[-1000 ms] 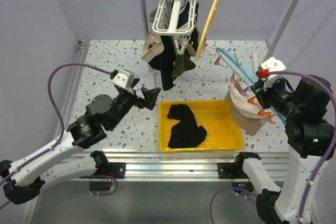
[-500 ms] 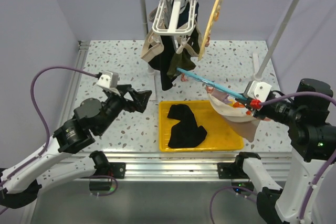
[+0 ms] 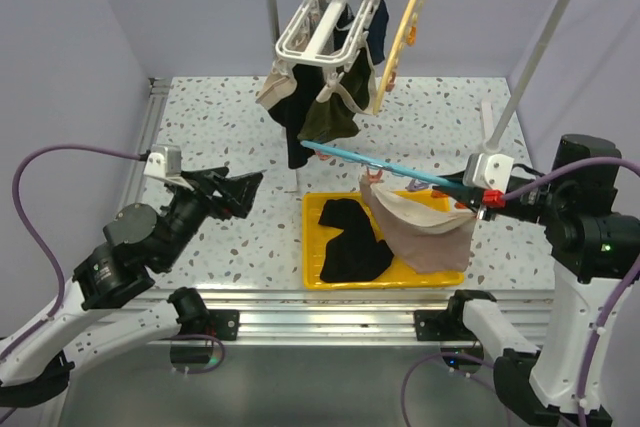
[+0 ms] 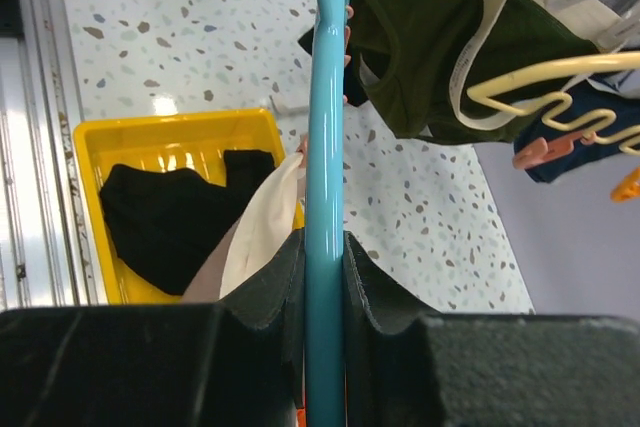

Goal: Remove the underwear clipped to the hanger
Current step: Remove the underwear from the hanger.

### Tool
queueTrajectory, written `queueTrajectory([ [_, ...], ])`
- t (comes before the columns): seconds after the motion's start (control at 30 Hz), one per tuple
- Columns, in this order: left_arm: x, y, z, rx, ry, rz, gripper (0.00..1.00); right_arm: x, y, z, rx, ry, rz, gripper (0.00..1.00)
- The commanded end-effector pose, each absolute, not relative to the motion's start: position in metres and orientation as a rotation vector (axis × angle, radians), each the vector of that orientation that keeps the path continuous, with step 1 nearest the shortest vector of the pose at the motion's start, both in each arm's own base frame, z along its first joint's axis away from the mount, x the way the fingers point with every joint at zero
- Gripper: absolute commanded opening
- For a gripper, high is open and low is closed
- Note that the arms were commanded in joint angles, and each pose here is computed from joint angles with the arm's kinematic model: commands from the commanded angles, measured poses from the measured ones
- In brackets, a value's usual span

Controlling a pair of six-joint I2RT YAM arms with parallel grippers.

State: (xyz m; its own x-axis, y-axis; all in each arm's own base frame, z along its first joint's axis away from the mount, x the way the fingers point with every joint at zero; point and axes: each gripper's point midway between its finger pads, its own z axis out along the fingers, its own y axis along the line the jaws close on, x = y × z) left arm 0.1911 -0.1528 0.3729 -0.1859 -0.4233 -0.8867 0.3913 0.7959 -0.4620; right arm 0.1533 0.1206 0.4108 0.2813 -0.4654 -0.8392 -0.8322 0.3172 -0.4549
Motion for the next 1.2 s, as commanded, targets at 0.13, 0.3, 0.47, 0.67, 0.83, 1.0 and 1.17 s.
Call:
queueTrajectory([
  [0.13,0.181,-0.156,0.395,0.019,1.488,-0.819,0.91,0.114,0.148,0.407,-1.241,1.411,0.775,0.0],
  [0.3,0.171,-0.162,0.414,0.101,1.389,-0.871,0.91,0.153,0.166,0.438,-1.073,1.41,0.917,0.0],
  [0.47,0.167,-0.163,0.43,0.124,1.329,-0.895,0.9,0.178,0.221,0.451,-1.125,1.365,0.994,0.0],
  [0.67,0.167,-0.155,0.429,0.104,1.367,-0.868,0.85,0.215,0.272,0.483,-1.045,1.333,0.983,0.0],
  [0.83,0.176,-0.133,0.421,0.012,1.412,-0.771,0.81,0.238,0.327,0.511,-0.993,1.33,1.024,0.0],
  [1.0,0.203,-0.098,0.394,-0.173,1.508,-0.499,0.84,0.252,0.365,0.513,-0.955,1.372,1.032,0.0],
  [1.17,0.218,-0.087,0.389,-0.257,1.562,-0.327,0.89,0.267,0.392,0.512,-0.915,1.402,1.017,0.0],
])
